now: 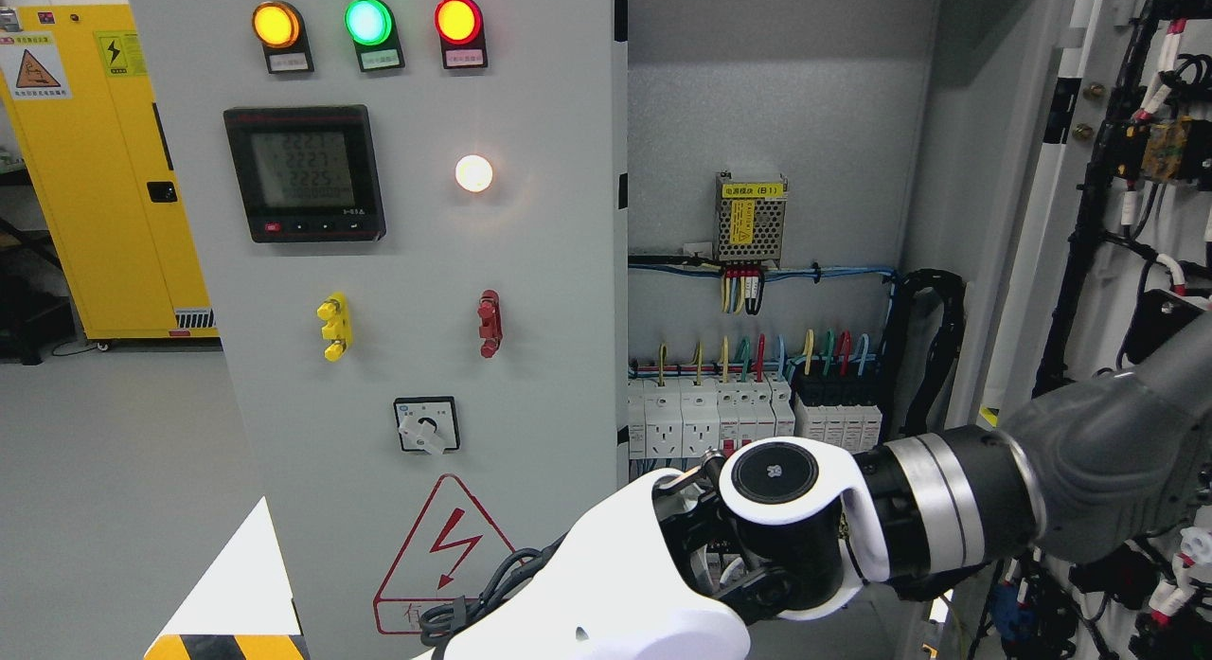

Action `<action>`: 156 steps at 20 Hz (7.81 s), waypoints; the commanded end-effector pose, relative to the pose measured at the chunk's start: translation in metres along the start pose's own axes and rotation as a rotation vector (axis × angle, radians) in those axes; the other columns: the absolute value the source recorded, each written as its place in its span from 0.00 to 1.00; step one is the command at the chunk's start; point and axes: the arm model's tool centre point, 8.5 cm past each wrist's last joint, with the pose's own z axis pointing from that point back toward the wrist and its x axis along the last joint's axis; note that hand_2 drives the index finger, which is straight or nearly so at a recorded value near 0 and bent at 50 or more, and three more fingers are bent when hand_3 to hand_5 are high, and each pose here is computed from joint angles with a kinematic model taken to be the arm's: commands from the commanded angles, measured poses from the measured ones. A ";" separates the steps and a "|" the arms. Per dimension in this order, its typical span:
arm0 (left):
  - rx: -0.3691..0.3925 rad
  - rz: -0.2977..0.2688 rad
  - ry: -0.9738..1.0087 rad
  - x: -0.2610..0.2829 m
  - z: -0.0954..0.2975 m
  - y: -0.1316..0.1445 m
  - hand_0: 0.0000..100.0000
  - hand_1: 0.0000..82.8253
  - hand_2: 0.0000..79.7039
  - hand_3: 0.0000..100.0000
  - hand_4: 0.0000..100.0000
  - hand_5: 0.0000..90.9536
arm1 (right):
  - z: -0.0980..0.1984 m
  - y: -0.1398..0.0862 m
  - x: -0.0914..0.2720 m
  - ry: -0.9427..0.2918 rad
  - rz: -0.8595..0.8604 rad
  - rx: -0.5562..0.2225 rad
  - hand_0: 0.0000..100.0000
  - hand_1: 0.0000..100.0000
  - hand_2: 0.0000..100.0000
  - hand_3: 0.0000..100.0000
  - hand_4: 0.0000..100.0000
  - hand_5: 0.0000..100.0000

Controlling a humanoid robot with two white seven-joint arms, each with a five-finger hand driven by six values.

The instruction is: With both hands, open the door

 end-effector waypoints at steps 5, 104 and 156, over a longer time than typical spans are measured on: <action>0.014 -0.007 0.000 0.011 -0.003 0.002 0.00 0.00 0.00 0.00 0.00 0.00 | 0.000 0.001 0.000 0.000 0.000 0.001 0.24 0.00 0.00 0.00 0.00 0.00; 1.526 1.220 1.292 -0.569 0.521 -0.397 0.00 0.00 0.00 0.00 0.00 0.00 | 0.272 0.008 0.186 -1.395 0.173 0.184 0.23 0.03 0.00 0.00 0.00 0.00; 1.533 1.218 1.283 -0.569 0.522 -0.392 0.00 0.00 0.00 0.00 0.00 0.00 | 0.544 0.116 0.498 -1.993 0.212 0.313 0.23 0.03 0.00 0.00 0.00 0.00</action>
